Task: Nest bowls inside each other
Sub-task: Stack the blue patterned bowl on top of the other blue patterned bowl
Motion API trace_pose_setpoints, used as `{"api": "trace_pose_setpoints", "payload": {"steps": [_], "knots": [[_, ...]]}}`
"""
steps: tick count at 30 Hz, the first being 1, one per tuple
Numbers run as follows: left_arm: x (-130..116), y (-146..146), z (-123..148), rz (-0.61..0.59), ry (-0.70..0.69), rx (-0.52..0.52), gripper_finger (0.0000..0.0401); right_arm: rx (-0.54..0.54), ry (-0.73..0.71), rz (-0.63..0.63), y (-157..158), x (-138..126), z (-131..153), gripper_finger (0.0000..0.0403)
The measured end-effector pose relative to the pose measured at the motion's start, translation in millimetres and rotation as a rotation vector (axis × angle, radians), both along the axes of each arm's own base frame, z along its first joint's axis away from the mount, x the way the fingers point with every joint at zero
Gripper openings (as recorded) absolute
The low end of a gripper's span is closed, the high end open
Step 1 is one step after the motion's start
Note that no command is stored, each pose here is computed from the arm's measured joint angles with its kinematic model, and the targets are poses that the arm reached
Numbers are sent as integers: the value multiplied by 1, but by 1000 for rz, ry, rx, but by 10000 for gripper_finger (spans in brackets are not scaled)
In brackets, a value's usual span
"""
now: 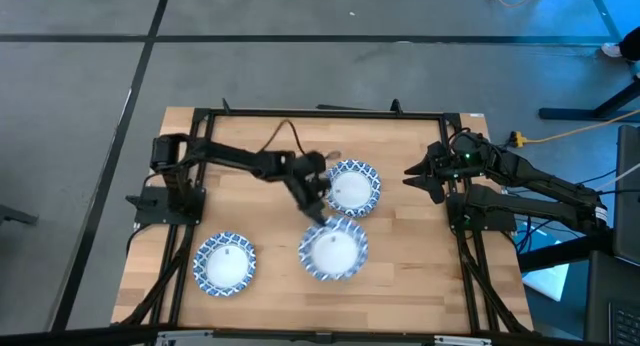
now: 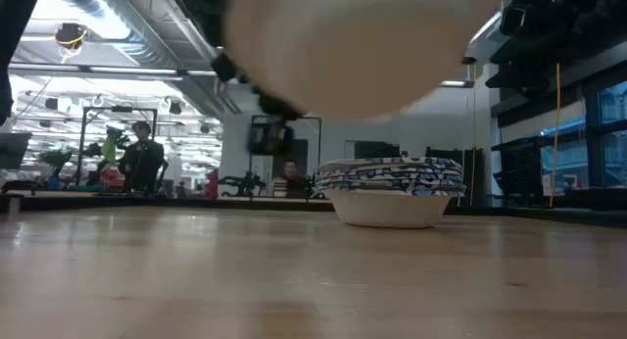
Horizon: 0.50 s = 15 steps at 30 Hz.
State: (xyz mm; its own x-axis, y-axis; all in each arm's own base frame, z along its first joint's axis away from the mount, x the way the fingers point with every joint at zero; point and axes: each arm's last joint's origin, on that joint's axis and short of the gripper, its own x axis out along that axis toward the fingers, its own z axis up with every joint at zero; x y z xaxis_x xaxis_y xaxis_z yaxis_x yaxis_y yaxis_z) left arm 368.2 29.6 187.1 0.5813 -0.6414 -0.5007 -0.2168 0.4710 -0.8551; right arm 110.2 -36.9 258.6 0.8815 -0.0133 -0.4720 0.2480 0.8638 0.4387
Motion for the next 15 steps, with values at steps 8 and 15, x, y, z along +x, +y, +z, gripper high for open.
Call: {"api": "trace_pose_setpoints", "payload": {"steps": [8,15], "knots": [[1,64,10,288,-106,56,1,-23,2,13,0,0,0,198],[-8,100,7,528,-63,194,0,-45,3,25,0,0,0,198]]}}
